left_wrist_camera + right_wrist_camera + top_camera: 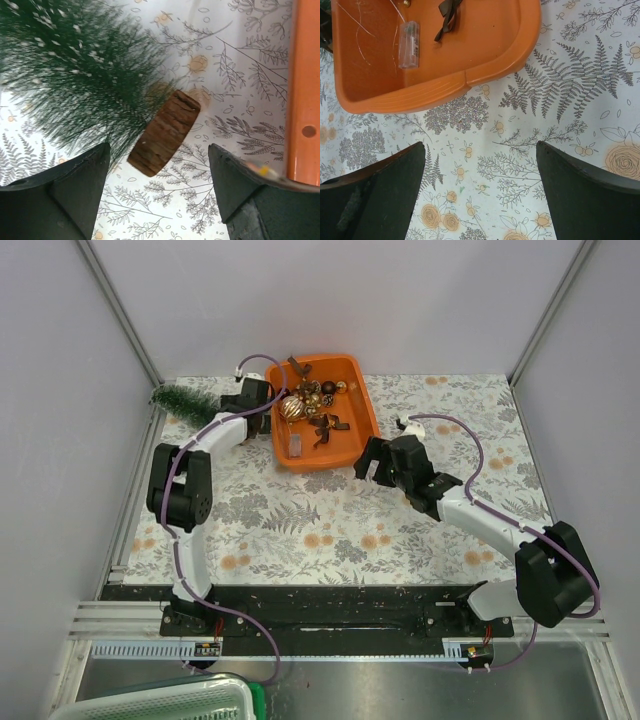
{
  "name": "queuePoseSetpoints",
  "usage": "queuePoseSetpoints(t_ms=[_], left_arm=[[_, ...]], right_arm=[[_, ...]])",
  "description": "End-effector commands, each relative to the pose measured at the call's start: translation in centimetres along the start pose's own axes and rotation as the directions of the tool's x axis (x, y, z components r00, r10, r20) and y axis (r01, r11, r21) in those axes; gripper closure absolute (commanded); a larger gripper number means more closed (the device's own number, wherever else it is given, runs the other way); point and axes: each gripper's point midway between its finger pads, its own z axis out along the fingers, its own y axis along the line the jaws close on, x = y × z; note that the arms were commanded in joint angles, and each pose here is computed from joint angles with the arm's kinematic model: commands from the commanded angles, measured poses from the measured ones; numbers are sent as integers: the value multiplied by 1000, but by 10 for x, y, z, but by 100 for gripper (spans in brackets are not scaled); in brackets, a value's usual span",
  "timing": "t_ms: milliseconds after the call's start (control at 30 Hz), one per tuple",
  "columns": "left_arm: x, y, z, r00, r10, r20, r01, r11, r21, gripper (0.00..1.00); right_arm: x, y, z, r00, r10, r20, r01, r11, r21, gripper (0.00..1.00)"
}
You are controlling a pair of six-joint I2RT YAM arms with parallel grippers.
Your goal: Decorate the small christmas tree
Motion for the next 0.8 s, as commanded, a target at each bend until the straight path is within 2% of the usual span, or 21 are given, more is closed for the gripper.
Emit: queuePoseSetpoints(t_ms=[0,167,267,300,433,533,633,767], left_arm=[[-12,-8,4,999,-34,-2,34,998,51,17],[-16,-9,6,999,-31,10,30,998,60,20],[-10,-10,11,1000,-21,0,20,998,57,26],[-9,-10,12,1000,-17,3,17,998,58,30],[-7,-16,8,1000,1,7,-1,994,108,61],[0,-19,5,1000,22,-3,-21,992,125,76],[14,-19,-3,998,51,-24,-47,990,136,85],[45,-22,-31,993,107,-55,-94,976,198,88]], right_arm=[[-8,5,1,999,3,45,-2,1000,-13,1],[-8,3,0,998,-2,57,3,1000,-15,1],[-9,5,1,998,-1,62,3,1000,-24,2],[-9,5,2,998,0,64,2,1000,-26,2],[-8,7,4,998,4,62,-2,999,-36,4],[-9,9,3,998,3,61,0,999,-41,5],[-9,10,1,998,6,58,-3,999,-49,6],[-10,12,-5,998,10,60,-6,998,-60,6]])
